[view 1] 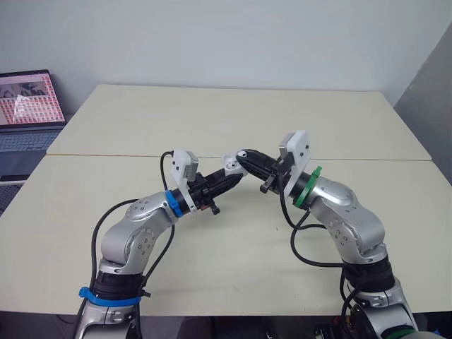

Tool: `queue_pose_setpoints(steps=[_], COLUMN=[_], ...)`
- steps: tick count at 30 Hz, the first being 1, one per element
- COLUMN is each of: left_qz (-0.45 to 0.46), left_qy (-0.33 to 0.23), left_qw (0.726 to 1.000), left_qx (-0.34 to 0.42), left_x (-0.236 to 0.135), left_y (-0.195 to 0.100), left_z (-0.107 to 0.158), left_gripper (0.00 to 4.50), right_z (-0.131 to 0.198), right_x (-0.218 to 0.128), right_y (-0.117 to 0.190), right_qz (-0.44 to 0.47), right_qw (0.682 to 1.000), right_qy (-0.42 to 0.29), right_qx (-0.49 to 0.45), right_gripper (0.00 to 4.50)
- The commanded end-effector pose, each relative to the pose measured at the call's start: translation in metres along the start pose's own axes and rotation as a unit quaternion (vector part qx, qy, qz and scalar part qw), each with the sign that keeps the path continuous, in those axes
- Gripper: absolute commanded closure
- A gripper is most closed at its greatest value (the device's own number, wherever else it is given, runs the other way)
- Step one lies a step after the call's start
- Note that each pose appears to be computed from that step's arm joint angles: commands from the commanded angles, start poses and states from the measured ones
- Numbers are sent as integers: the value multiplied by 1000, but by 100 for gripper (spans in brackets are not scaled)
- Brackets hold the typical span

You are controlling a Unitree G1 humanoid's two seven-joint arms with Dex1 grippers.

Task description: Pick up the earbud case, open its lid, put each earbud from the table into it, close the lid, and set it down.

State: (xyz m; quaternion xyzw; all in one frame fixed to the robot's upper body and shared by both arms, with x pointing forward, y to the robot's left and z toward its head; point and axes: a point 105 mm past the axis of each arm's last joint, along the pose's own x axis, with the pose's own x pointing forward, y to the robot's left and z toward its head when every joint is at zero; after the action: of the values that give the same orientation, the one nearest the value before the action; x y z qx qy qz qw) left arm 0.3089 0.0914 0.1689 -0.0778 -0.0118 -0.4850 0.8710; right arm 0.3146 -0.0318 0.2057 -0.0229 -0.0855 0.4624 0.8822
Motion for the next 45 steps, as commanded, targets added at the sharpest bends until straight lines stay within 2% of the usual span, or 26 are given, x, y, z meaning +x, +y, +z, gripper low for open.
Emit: queue_pose_setpoints(steps=[1,11,17,22,25,28,31,36,39,42,45], left_qz=[-14,-22,-25,-25,-36,-72,-111,-145,-146,-141,-134], left_qy=[-21,-24,-19,-14,-7,10,31,68,70,75,86], left_qw=[999,999,999,999,999,997,993,987,986,987,986], left_qx=[32,36,35,34,35,27,19,24,27,32,39], left_x=[0,3,2,2,2,1,0,-2,-1,0,-1], left_y=[-9,-13,-14,-13,-16,-25,-37,-47,-47,-44,-41], left_z=[16,18,16,13,12,10,7,-3,-4,-6,-11], left_gripper=[375,375,375,375,375,375,375,375,375,375,375], right_z=[1,-11,-14,-15,-23,-36,-39,-41,-34,-11,1], right_x=[-1,-5,-16,-43,-59,-65,-54,-22,-10,-6,-16], right_y=[0,-2,-3,-13,-15,-32,-47,-44,-38,-16,8], right_qz=[3,2,9,12,30,8,-22,0,23,99,179], right_qw=[1000,999,999,998,996,991,992,991,993,988,974], right_qy=[-4,16,27,47,80,123,128,127,112,79,85], right_qx=[-15,-41,-36,-33,-34,-47,-2,30,40,87,108], right_gripper=[408,408,210,210,210,210,265,447,447,447,447])
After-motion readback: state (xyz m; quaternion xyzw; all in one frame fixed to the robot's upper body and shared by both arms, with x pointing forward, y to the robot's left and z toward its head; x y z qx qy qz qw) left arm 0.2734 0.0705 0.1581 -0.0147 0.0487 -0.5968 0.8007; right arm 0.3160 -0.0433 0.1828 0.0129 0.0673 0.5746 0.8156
